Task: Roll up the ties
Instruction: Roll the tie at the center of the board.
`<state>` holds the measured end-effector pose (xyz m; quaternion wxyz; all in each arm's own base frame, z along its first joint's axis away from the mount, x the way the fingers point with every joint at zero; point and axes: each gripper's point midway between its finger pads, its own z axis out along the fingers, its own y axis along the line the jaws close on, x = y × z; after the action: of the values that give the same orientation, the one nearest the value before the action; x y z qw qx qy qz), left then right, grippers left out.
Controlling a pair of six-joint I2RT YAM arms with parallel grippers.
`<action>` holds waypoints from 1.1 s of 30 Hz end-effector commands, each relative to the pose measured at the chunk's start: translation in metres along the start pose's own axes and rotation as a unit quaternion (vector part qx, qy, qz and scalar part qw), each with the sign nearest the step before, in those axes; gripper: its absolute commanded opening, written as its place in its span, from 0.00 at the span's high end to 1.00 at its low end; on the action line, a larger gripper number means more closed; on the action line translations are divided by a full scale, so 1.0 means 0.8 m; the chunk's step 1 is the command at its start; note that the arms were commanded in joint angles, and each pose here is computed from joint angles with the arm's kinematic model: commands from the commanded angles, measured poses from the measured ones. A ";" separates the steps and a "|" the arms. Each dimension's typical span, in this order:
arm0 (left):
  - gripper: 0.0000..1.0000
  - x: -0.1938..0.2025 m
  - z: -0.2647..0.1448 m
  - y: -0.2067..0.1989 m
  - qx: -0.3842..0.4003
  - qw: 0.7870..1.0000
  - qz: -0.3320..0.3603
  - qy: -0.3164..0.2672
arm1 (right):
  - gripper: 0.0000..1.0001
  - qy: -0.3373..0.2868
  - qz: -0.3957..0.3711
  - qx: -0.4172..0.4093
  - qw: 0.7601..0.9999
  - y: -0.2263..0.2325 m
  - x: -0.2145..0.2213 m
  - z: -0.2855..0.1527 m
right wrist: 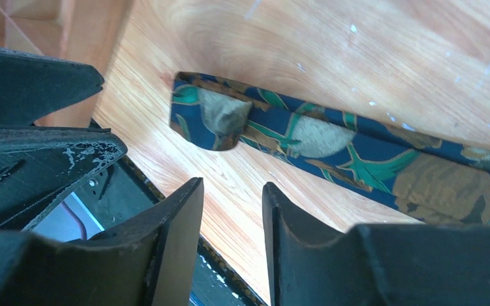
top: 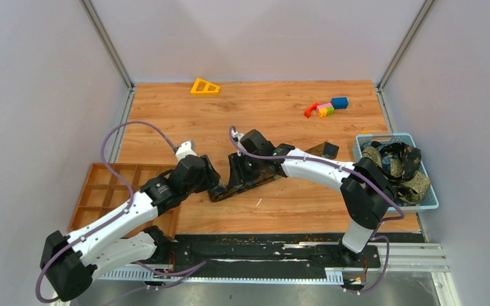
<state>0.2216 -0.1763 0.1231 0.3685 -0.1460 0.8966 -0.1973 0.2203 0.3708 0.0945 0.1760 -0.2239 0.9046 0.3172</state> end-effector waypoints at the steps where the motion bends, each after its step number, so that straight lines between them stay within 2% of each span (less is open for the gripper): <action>1: 0.31 -0.018 -0.021 0.050 -0.059 0.996 0.029 -0.052 | 0.58 -0.027 -0.014 -0.030 0.999 0.040 -0.033 -0.002; 8: 0.21 -0.018 -0.048 0.090 -0.075 0.993 0.039 -0.079 | 0.58 -0.008 -0.020 -0.013 1.000 0.047 -0.040 0.024; 15: 0.21 -0.009 -0.058 0.110 -0.078 0.993 0.041 -0.080 | 0.67 0.015 -0.020 0.019 1.000 0.038 -0.036 0.044; 24: 0.22 0.005 -0.051 0.111 -0.064 0.995 0.033 -0.068 | 0.77 0.029 -0.016 0.022 0.999 0.029 -0.020 0.055; 33: 0.22 0.009 -0.045 0.106 -0.055 0.996 0.040 -0.060 | 0.81 0.035 -0.019 0.028 0.999 0.019 -0.007 0.059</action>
<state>0.1757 -0.0912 0.1003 0.4137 -0.1466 0.8911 -0.1152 0.2239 0.4111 0.0698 0.1435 -0.2437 0.9177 0.2792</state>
